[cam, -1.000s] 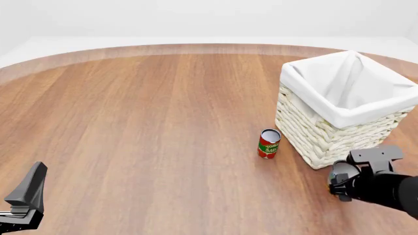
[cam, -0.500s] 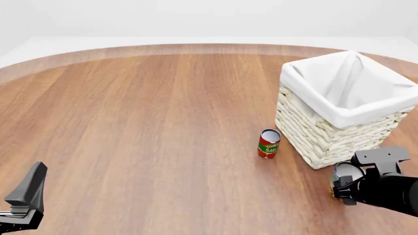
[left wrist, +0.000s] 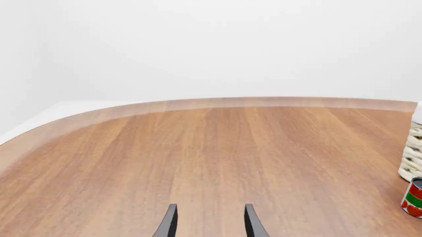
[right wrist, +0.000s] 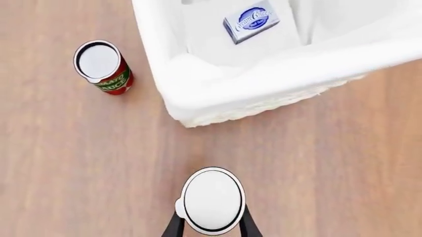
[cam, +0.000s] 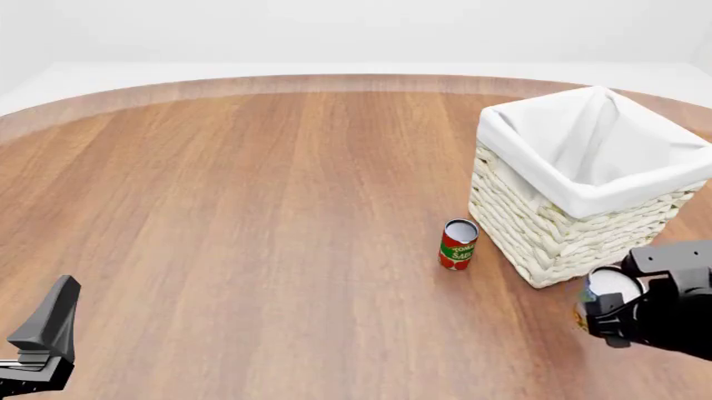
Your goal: Pick up the alphabet soup and the cream cheese box, and put them in the basket.
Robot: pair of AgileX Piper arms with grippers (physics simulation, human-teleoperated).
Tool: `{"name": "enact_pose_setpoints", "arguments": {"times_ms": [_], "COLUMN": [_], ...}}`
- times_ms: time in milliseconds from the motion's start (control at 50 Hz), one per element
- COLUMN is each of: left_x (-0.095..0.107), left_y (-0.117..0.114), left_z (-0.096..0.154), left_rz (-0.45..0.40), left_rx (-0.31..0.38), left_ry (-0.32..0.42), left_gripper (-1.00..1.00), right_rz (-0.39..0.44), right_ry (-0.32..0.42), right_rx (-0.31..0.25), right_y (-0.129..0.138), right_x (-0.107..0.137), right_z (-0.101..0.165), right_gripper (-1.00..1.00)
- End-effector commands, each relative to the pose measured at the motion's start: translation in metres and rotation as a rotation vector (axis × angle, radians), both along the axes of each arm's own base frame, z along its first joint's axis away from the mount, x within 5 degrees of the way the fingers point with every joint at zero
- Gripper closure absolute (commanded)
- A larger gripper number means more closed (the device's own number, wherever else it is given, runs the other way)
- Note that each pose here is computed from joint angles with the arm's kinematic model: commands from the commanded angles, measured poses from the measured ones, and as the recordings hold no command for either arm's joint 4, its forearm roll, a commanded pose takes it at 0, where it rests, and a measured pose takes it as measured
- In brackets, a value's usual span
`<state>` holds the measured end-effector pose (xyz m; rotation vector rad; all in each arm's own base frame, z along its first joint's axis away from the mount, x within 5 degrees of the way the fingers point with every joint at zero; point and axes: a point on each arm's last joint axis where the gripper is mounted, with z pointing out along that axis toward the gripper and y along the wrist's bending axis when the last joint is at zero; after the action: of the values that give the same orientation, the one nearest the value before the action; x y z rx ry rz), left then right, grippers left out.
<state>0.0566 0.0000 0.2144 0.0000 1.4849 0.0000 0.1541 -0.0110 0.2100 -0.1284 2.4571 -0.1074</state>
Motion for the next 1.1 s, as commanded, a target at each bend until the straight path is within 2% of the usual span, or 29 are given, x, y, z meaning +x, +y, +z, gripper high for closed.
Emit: {"name": "enact_pose_setpoints", "arguments": {"times_ms": [20,320,560,680,720,1060,1100], "left_x": [0.000,0.000,0.000,0.000,0.000,0.000,0.000], "left_y": [0.000,0.000,0.000,0.000,0.000,0.000,0.000], "left_z": [0.000,0.000,0.000,0.000,0.000,0.000,0.000], "left_rz": [0.000,0.000,0.000,0.000,0.000,0.000,0.000], "left_rx": [0.000,0.000,0.000,0.000,0.000,0.000,0.000], "left_ry": [0.000,0.000,0.000,0.000,0.000,0.000,0.000], "left_gripper": [-1.00,-1.00,-1.00,-1.00,-1.00,-1.00,-1.00], "right_rz": [-0.004,0.002,0.021,0.028,0.027,0.028,0.026], "right_ry": [-0.034,-0.061,-0.088,-0.093,-0.096,-0.119,-0.124], "right_rx": [0.001,-0.019,-0.038,-0.045,-0.047,-0.075,-0.075], "right_y": [0.001,-0.001,-0.001,-0.001,-0.001,-0.005,-0.005], "right_x": [-0.010,-0.011,-0.016,-0.015,-0.017,-0.015,-0.017], "right_z": [0.023,0.042,0.079,0.082,0.093,0.112,0.121], "right_gripper": [1.00,1.00,1.00,1.00,1.00,1.00,1.00]}}
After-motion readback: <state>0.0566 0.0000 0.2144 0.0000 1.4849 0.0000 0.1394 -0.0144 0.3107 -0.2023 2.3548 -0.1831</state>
